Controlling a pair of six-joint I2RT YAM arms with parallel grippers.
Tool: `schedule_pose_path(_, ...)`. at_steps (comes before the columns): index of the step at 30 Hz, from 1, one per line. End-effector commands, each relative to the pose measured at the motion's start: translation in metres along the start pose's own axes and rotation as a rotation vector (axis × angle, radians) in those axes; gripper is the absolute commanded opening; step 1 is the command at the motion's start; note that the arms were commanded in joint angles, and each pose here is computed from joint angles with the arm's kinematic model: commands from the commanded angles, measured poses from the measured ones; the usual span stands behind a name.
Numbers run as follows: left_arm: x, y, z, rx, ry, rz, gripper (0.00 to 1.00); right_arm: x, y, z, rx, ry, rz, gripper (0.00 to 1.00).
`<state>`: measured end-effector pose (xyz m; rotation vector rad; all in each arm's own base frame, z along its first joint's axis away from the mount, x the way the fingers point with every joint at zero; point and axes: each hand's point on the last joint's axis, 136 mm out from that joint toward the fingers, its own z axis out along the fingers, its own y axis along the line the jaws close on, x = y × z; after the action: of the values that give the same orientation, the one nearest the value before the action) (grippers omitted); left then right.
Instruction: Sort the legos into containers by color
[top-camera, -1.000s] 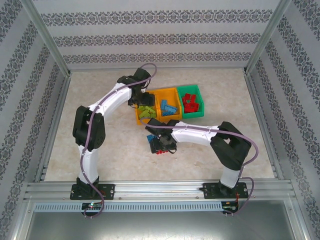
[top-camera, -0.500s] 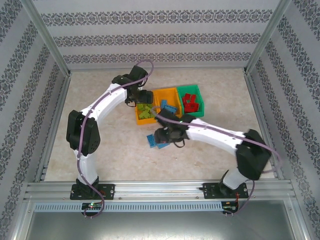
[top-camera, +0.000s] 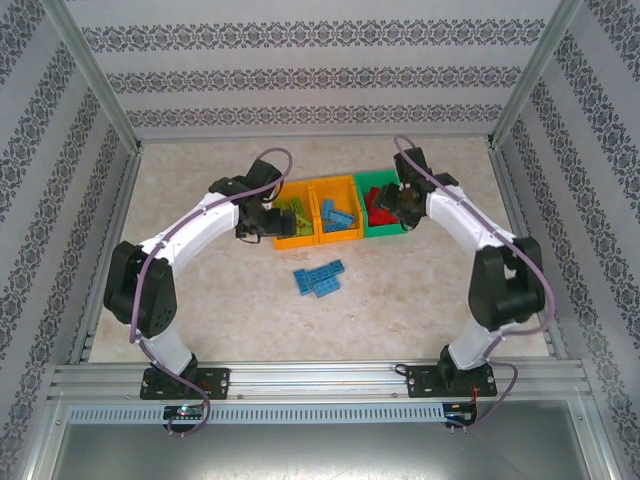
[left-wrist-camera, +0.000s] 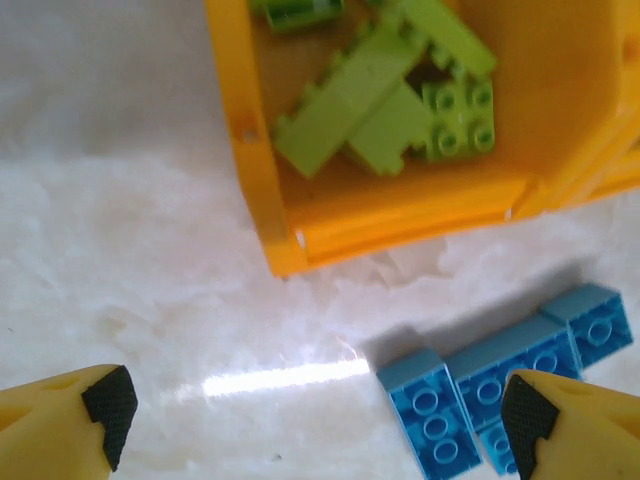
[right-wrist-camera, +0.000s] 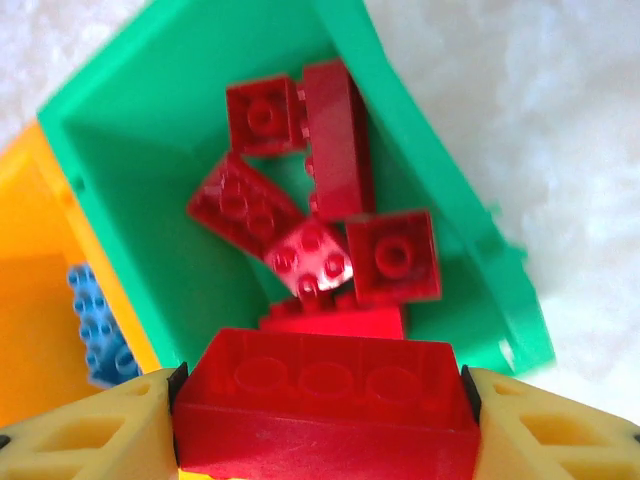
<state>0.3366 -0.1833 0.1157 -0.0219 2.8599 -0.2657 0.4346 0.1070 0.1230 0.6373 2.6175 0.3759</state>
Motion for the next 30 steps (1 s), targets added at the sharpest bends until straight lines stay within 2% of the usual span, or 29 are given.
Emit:
schedule_pose_path(1,0.014,-0.020,-0.004,0.038,0.005,0.004,0.97,-0.020,0.006,0.007,-0.002,-0.006,0.007,0.53)
schedule_pose_path(4,0.030,-0.026,0.002,0.041,0.042,0.026,0.99,-0.031,0.005,0.019,0.017,-0.003,0.030,0.56)
schedule_pose_path(9,0.054,-0.031,0.014,0.056,0.116,0.047,0.98,-0.039,0.013,0.030,-0.005,0.015,0.040,0.69)
schedule_pose_path(12,0.065,-0.033,0.021,0.072,0.167,0.026,0.93,-0.038,0.017,0.028,-0.019,0.015,0.041,0.78)
schedule_pose_path(22,0.085,-0.053,0.035,0.121,0.265,0.070,0.85,-0.021,0.006,0.003,-0.033,-0.007,0.026,0.81)
schedule_pose_path(28,0.103,-0.048,0.054,0.095,0.344,0.061,0.69,-0.010,-0.001,-0.015,-0.049,-0.034,0.014,0.83)
schedule_pose_path(30,0.105,-0.046,0.058,0.091,0.350,0.067,0.68,-0.007,-0.001,-0.021,-0.056,-0.044,0.004,0.84)
